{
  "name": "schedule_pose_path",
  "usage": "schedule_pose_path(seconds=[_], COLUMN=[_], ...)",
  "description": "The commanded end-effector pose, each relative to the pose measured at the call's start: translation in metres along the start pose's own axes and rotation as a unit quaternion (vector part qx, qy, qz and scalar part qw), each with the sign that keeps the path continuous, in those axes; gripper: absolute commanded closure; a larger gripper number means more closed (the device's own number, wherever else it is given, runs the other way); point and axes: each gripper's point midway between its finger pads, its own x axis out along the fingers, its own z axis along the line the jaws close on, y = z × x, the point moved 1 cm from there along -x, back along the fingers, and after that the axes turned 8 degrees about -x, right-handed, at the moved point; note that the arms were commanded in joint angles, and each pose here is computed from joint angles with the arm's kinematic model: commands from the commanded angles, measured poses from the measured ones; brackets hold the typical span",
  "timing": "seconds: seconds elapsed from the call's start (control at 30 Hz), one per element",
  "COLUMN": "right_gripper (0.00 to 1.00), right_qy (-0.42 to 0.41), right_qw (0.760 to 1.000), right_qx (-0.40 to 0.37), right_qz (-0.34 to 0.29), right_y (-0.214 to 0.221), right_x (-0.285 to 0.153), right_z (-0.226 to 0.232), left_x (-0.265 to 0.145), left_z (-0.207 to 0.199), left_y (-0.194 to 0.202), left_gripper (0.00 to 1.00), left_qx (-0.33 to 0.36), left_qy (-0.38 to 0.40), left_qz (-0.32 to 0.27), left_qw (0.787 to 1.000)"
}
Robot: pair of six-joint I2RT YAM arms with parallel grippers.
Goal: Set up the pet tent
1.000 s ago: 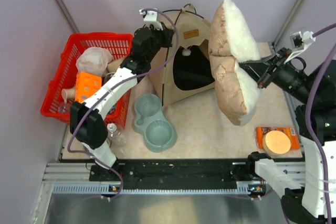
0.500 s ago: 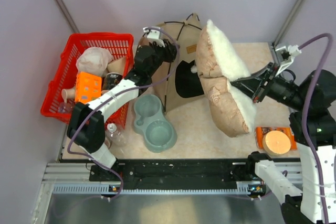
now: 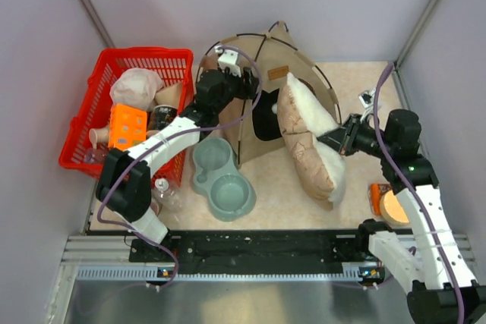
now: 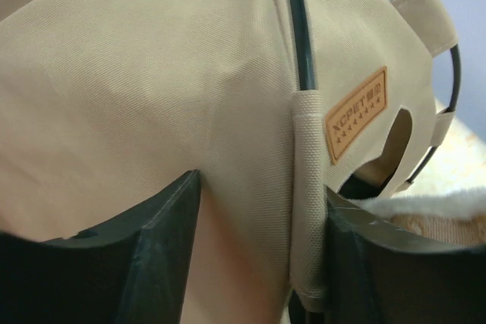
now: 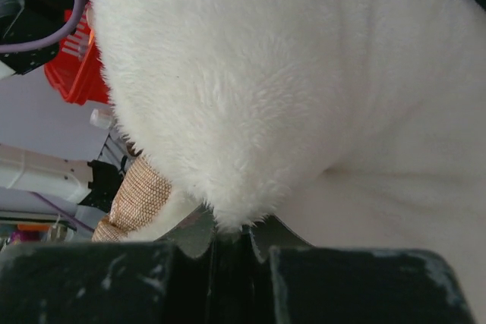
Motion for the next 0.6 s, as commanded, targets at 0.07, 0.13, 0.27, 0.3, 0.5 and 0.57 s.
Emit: schedule_pose_path(seconds=[0.07,0.13,0.27,0.3,0.5,0.57], right_gripper=[1.00,1.00,1.00,1.00,1.00,1.00], right_qy=[-0.010,-0.009,0.004,0.013,0.118,0.152], right_qw=[0.994,0.994,0.997,0.998,0.993,0.988], right_qx=[-0.060,-0.066,-0.062,-0.059,0.004,0.014], right_qz=[-0.092,-0.087,-0.042,-0.029,0.022,0.019], right_y=[-0.045,-0.045,-0.017,-0.007,0.042,0.046], right_x=[0.024,0.038,0.080,0.090,0.125,0.129], right_z=[-0.006,-0.007,-0.015,-0.018,-0.065,-0.079], left_x=[-0.006,-0.005,-0.004,-0.005,-0.007,-0.008], left_z=[-0.017,-0.020,-0.021,-0.021,-0.023,-0.023], left_y=[-0.037,-0.035,-0.032,-0.032,-0.035,-0.038], left_gripper=[0.82,0.96,1.00,1.00,1.00,1.00], left_qx=[0.010,0.008,-0.002,-0.005,-0.031,-0.036], left_qy=[0.024,0.030,0.030,0.030,0.033,0.034], left_qz=[-0.022,-0.009,0.004,0.005,0.013,0.014], left_qw=[0.999,0.999,1.000,1.000,0.999,0.999])
